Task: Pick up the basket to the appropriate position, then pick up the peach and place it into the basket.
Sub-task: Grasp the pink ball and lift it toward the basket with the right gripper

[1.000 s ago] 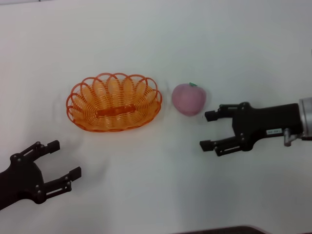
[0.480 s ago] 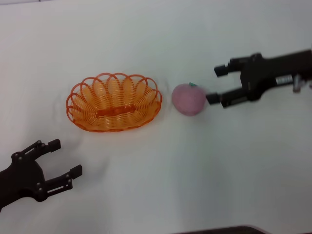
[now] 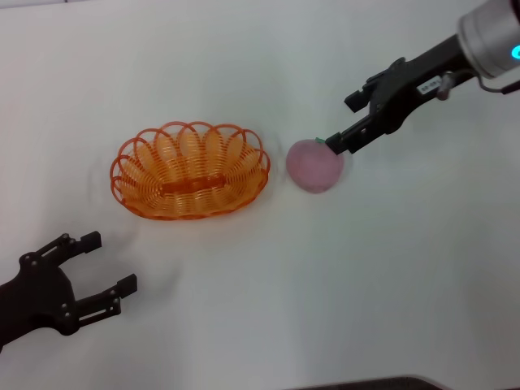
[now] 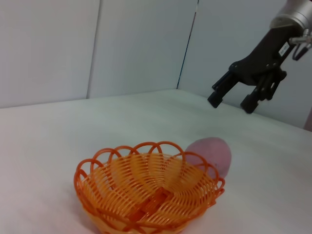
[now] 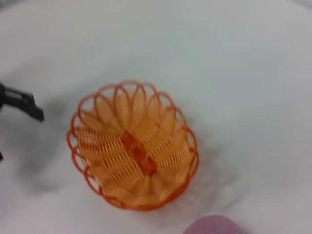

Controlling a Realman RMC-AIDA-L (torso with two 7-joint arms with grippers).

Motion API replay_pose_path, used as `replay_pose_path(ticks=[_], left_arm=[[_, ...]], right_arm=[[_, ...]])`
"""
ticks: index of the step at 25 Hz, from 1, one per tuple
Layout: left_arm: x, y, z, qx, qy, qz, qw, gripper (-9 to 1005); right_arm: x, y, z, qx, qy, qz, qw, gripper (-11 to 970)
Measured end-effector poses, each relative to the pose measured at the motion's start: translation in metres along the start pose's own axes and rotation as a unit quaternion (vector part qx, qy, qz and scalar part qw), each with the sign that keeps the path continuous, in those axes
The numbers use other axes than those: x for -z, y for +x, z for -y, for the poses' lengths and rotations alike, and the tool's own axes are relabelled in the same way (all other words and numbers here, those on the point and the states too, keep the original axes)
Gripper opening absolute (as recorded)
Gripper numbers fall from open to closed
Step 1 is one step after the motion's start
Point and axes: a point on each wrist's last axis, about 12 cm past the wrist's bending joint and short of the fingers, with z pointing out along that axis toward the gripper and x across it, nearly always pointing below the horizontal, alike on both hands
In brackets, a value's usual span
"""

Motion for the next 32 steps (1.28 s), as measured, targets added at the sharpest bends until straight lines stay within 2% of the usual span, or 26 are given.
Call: replay_pose_path(ticks=[5, 10, 14, 25, 32], left_arm=[[-0.001, 0.001, 0.001, 0.002, 0.002, 0.000, 1.000, 886], [-0.001, 0.001, 0.001, 0.003, 0.001, 0.000, 1.000, 886], [-0.003, 0.002, 0.001, 0.005, 0.001, 0.000, 1.000, 886], [-0.005, 0.001, 0.001, 0.005, 0.004, 0.001, 1.000, 886], [-0.005, 0.001, 0.000, 0.005, 0.003, 0.002, 1.000, 885]], right_arm=[[-0.012, -0.022, -0.008, 0.030, 0.005, -0.062, 0.998, 915], [-0.031, -0.032, -0.018, 0.072, 0.010, -0.102, 0.992, 907], [-0.052, -0.034, -0.017, 0.083, 0.025, -0.116, 0.989, 897], [-0.078, -0.033, -0.019, 0.095, 0.038, -0.114, 0.988, 869], [-0.085, -0.030, -0.018, 0.091, 0.038, -0.120, 0.988, 851]])
